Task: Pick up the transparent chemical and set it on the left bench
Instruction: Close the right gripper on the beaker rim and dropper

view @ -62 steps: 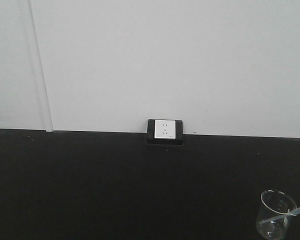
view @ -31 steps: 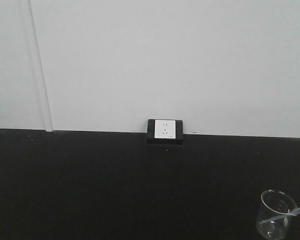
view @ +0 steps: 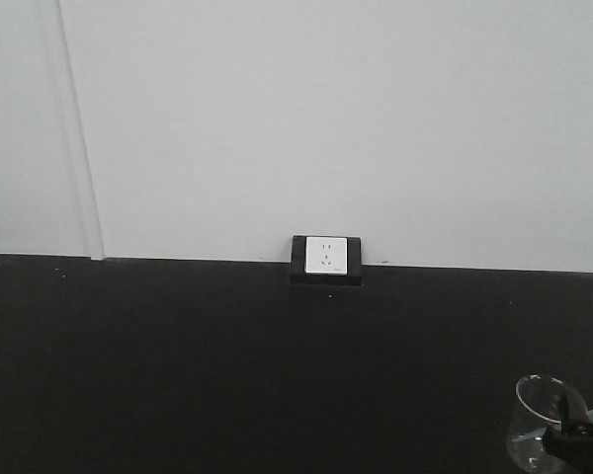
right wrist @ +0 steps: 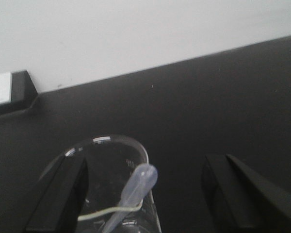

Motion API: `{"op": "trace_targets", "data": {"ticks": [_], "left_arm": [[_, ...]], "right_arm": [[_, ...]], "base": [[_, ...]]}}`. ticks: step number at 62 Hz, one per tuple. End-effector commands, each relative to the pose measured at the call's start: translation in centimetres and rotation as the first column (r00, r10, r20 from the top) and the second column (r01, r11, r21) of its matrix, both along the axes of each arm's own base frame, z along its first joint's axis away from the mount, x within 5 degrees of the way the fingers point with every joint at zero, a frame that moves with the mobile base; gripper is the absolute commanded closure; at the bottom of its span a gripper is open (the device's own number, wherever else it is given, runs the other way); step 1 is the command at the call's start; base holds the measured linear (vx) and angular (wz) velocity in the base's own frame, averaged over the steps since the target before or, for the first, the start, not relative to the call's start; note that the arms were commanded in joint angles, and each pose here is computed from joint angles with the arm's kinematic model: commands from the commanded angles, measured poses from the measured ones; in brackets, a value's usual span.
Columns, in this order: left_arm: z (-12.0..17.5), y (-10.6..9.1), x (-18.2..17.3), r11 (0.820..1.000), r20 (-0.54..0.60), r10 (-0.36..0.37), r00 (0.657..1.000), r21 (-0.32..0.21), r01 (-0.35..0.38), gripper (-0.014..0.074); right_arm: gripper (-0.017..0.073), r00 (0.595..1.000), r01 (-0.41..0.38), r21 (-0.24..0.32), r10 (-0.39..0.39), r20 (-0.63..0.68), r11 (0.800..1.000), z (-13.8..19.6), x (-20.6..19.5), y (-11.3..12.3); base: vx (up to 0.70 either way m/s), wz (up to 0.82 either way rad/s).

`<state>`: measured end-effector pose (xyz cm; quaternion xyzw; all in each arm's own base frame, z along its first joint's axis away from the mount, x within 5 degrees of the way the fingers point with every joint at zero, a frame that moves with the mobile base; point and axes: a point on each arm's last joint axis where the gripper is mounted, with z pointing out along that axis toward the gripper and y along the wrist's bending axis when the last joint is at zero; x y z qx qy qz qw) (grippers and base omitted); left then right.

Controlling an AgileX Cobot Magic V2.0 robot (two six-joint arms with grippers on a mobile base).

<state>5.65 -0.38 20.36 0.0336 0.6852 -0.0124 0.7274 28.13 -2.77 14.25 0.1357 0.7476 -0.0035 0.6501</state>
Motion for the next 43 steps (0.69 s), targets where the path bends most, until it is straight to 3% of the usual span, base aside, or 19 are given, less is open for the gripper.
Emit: {"op": "trace_targets", "data": {"ticks": [1,12,43], "left_arm": [[0.3,0.0,-0.1,1.0,0.08,0.0,0.997,-0.014,0.001,0.0597],[0.3,0.0,-0.1,1.0,0.08,0.0,0.997,-0.014,0.001,0.0597],[0.3,0.0,-0.1,1.0,0.08,0.0,0.997,-0.014,0.001,0.0597]], "right_arm": [[0.0029,0.965,-0.004,-0.051,0.017,0.26,0.999,3.0,0.9,0.0],[0.0029,0.959,-0.034,-0.065,0.051,0.28,0.997,3.3,1.7,0.2],[0.0033,0.967,-0.007,-0.047,0.019,0.255,0.999,2.7,2.1,-0.1]], "base": [[0.0,0.0],[0.0,0.0],[0.0,0.0]]}}
